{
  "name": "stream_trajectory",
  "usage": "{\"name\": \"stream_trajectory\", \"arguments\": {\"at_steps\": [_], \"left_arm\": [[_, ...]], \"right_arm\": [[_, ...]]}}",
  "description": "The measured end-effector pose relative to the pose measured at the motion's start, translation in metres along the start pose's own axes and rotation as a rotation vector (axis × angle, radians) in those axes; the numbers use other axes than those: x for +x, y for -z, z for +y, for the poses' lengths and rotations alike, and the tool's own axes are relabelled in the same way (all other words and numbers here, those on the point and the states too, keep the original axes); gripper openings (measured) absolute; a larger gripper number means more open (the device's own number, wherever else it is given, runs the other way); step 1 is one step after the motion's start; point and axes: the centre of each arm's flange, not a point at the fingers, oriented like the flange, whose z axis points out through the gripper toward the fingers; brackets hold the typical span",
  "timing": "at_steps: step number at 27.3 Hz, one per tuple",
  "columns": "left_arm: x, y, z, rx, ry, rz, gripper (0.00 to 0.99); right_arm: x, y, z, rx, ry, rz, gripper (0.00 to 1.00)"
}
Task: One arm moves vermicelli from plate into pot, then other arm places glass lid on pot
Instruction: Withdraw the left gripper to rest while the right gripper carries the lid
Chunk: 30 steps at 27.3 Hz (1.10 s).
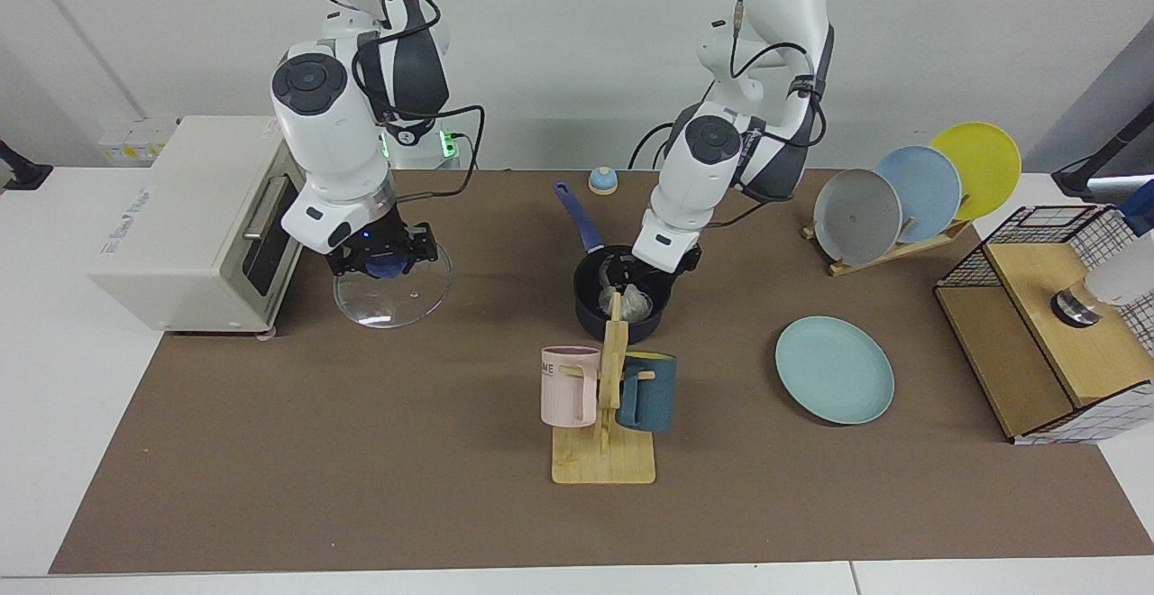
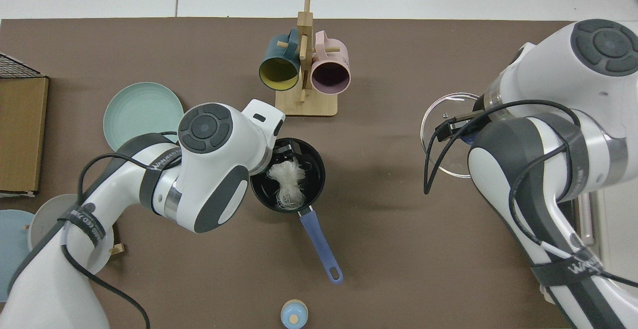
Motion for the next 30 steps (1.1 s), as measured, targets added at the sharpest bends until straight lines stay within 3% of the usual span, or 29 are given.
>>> {"name": "stream_trajectory", "arguments": {"at_steps": [8,16,22,24,30], "left_arm": [[0.035,0.089,-0.057,0.058,-0.056,0.028,0.987],[0.053,0.159,-0.156,0.079,-0.101,0.040,0.987],[0.061,0.183,-0.223,0.068,-0.152,0.030,0.991],[0.064,0.184,-0.233,0.064,-0.155,0.029,0.991],[0.062,0.183,-0.229,0.063,-0.171,0.027,0.991]], "right_arm": [[-0.023,-0.007,-0.085,0.008,-0.072,0.040,0.44],[-0.044,-0.005,-0.184,0.038,-0.163,0.069,0.44],[-0.048,-0.032,-0.233,-0.024,-0.214,0.073,0.44],[-0.047,-0.042,-0.251,-0.027,-0.243,0.073,0.44],[-0.033,-0.050,-0.297,0.019,-0.290,0.070,0.44]]}}
